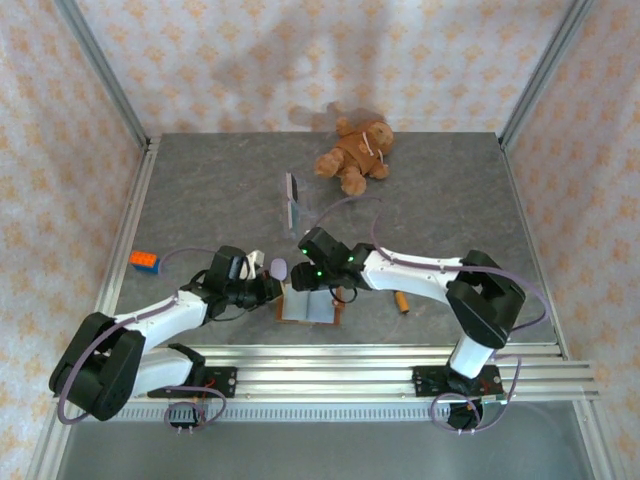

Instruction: Put the credit cards into the card holder

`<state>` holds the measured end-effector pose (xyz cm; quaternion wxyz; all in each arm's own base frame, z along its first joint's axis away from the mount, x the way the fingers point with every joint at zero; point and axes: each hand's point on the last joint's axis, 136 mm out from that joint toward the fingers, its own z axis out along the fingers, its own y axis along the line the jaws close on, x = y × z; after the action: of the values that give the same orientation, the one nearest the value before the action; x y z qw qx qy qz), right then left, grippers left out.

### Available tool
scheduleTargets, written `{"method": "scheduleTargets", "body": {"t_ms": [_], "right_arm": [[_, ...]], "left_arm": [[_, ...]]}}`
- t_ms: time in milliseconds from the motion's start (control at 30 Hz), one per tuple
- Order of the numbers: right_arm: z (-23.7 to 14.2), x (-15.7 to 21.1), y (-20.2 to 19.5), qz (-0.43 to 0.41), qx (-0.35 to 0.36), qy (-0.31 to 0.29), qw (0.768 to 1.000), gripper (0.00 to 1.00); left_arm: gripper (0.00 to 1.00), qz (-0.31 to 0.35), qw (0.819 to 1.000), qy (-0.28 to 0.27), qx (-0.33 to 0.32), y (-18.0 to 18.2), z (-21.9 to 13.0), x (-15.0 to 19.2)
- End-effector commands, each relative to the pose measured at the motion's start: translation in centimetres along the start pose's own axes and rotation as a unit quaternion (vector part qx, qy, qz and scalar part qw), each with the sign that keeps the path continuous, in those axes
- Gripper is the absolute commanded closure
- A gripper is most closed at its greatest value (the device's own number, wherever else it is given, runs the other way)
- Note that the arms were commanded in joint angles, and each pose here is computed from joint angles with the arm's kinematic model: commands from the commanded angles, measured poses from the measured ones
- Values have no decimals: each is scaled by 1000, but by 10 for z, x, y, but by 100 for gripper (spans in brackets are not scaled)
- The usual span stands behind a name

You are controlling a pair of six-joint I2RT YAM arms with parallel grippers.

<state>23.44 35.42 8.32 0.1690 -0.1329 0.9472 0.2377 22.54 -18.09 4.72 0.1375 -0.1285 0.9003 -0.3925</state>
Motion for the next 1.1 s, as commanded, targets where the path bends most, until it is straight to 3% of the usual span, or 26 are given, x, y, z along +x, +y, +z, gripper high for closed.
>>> {"method": "scheduleTargets", "body": {"t_ms": [0,167,767,1067], "right_arm": [[4,-1,-7,-19,13,29,999,51],[19,5,-14,4,40,47,998,49],[37,19,-22,-62,127,51,989,51],[34,20,-23,-86,135,45,986,82]], "left_arm": [[95,9,999,9,-33,16,-2,5],[96,13,999,18,-37,22,4,8],[99,12,994,29,-109,60,7,18],[100,11,990,31,-135,69,4,20]]}}
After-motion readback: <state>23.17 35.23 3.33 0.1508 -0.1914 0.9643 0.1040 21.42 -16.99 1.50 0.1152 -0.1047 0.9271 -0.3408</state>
